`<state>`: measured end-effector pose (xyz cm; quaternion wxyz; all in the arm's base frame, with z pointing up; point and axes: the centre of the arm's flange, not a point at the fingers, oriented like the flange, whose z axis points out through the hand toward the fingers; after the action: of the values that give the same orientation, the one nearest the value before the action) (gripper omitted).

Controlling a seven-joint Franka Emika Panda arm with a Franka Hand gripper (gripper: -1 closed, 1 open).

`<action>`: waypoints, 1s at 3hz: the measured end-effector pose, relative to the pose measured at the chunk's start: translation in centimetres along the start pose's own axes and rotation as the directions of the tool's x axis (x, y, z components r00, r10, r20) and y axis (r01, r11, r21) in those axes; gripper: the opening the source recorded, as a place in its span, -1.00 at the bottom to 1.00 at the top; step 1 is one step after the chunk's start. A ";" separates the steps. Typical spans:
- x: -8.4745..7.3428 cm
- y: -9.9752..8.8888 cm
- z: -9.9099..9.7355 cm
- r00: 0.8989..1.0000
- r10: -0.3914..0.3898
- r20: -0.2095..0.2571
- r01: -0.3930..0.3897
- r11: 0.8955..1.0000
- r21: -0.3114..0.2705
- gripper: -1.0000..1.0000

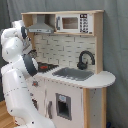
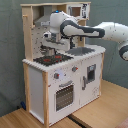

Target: Play with the kitchen

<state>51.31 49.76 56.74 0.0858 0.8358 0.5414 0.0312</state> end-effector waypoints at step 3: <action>-5.1 -2.1 -4.4 0.989 -0.015 0.147 -0.004 0.991 0.133 -1.00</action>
<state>46.72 46.42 60.88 0.0700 0.8382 0.5367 -0.0673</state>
